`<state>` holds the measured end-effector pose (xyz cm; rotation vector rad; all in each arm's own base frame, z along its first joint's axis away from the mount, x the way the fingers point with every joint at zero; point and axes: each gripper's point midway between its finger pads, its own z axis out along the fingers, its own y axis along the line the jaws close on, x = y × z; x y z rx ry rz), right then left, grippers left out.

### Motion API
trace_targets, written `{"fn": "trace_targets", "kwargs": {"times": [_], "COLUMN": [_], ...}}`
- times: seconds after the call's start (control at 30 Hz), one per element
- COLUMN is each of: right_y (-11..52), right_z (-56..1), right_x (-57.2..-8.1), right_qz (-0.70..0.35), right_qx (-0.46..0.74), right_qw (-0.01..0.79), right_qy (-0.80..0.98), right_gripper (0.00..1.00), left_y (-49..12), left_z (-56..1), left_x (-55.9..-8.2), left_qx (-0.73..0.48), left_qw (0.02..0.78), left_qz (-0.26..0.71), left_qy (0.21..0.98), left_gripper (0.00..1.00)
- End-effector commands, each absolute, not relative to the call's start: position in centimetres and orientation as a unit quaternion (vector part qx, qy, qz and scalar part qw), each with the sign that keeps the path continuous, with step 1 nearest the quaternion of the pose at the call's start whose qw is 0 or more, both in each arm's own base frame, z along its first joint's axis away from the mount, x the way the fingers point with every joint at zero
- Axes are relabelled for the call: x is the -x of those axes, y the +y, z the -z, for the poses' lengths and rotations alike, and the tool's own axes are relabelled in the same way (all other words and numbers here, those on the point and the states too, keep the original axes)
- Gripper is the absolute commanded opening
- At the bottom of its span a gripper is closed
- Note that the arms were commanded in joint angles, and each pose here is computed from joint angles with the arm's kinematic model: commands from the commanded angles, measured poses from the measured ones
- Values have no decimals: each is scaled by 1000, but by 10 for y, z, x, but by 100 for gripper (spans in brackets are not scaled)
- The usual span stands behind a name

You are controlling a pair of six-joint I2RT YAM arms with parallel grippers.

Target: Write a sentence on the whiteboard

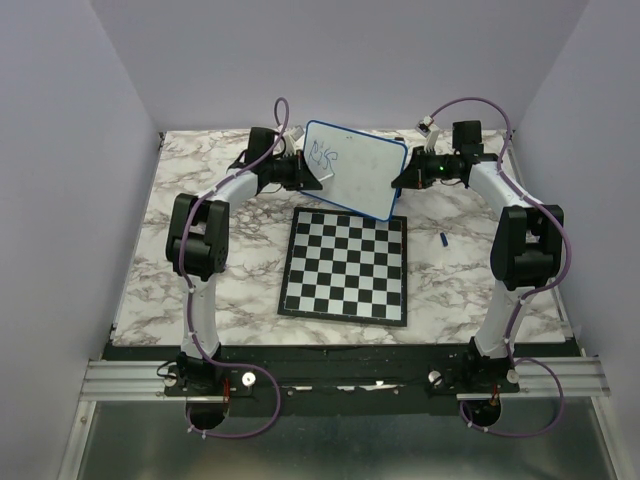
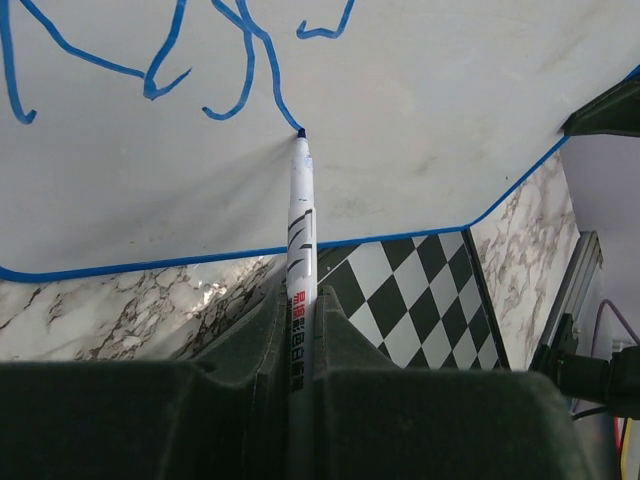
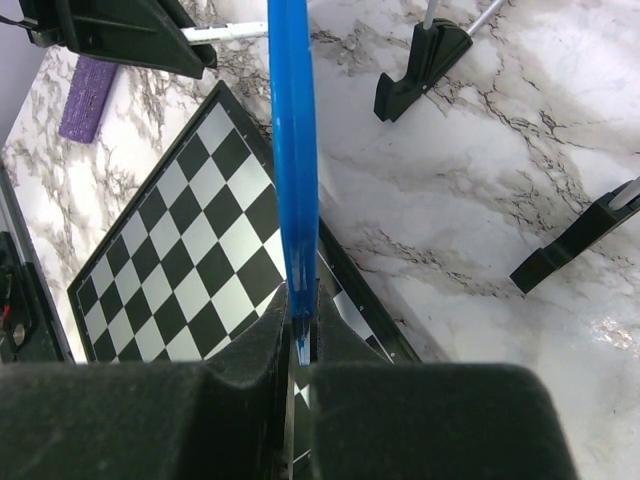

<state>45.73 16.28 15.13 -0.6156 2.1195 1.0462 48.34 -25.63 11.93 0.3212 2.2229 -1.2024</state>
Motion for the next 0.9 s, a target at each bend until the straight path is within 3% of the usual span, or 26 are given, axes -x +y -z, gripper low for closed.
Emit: {"fn": "trace_targets", "kwargs": {"times": [0.0, 0.53, 0.87], "right_y": [168, 167, 168], "right_z": [-156, -155, -158], "right_x": [-459, -460, -459], "right_qz": [-408, -405, -406], "right_qx": [256, 255, 256], "right_qw": [348, 348, 350], "right_qy": [804, 806, 804], "right_gripper": [0, 0, 0], "left_y": [-267, -232, -190], "left_z": [-109, -223, -220], "left_x": [-478, -465, -469], "left_qx": [-129, -101, -86], "left_qw": [277, 378, 404], "left_qz": [458, 553, 487], "left_qy": [835, 736, 769], "left_gripper": [0, 0, 0]}}
